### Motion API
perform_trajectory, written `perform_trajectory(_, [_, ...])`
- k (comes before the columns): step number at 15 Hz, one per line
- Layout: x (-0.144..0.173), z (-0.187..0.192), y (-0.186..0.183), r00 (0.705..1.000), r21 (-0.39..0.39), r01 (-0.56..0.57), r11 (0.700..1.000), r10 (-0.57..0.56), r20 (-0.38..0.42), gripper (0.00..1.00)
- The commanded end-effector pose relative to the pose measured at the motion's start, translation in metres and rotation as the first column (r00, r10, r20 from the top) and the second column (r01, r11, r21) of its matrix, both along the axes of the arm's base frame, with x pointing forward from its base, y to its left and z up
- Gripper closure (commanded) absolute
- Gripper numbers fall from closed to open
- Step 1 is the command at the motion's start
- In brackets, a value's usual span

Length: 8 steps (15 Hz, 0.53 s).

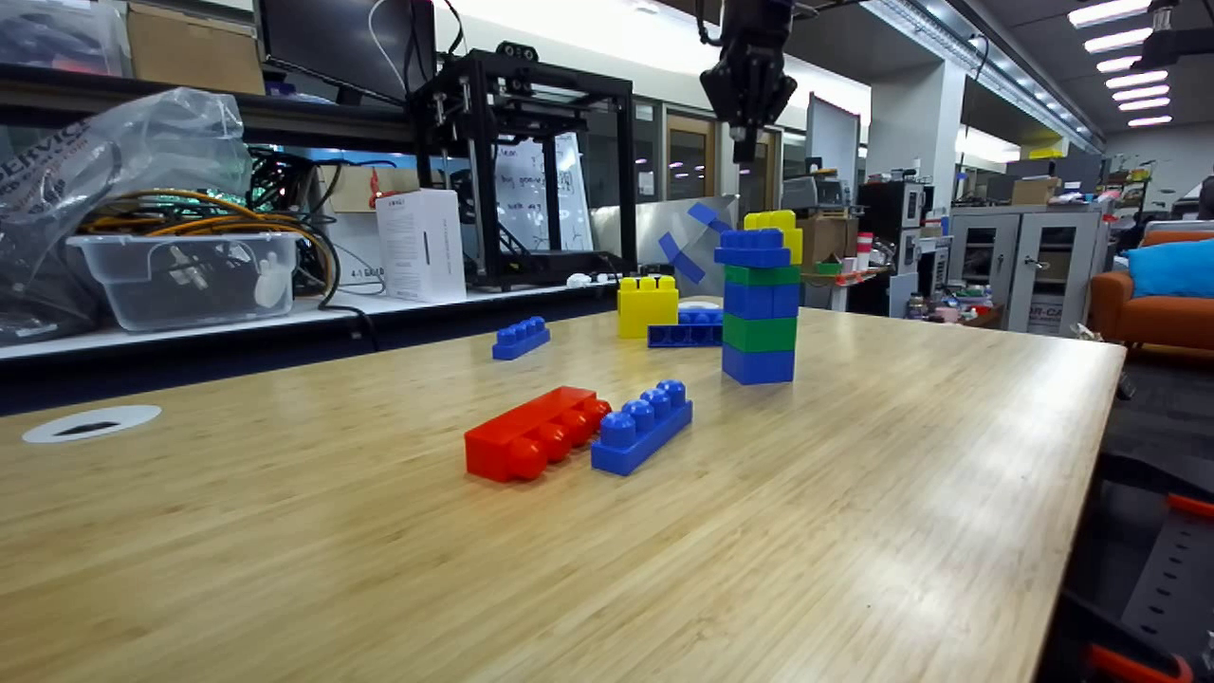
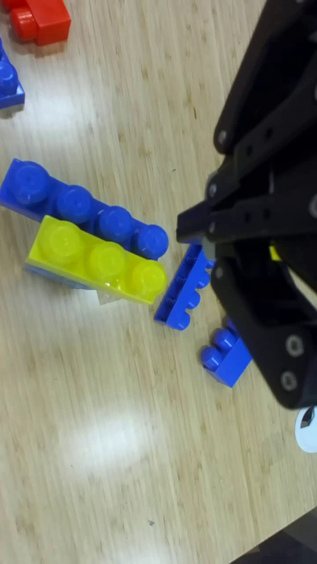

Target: Pick the yellow block and put it on the green block

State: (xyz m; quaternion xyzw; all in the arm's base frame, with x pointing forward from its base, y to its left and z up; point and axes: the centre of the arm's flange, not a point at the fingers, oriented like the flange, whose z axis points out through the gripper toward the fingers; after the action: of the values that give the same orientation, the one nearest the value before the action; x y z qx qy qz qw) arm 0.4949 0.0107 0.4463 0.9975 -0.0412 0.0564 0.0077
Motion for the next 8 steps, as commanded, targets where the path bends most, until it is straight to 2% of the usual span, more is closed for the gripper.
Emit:
perform_trajectory(1, [-0.0013,0.0093,0.0012,1.000,0.009,0.005,1.000,-0.005,0.004,1.00])
perform_trajectory(4, [-0.0035,0.0155,0.0051,1.000,0.019,0.000,1.000,0.000,0.006,1.00])
perform_trajectory(5, [-0.0042,0.0165,0.0069,1.000,0.021,-0.004,1.000,0.004,0.004,0.74])
perform_trajectory(6, [-0.0047,0.0169,0.0084,1.000,0.023,-0.004,1.000,0.004,-0.001,0.73])
perform_trajectory(8, [-0.0057,0.0158,0.0111,1.000,0.019,-0.010,1.000,0.010,-0.011,0.61])
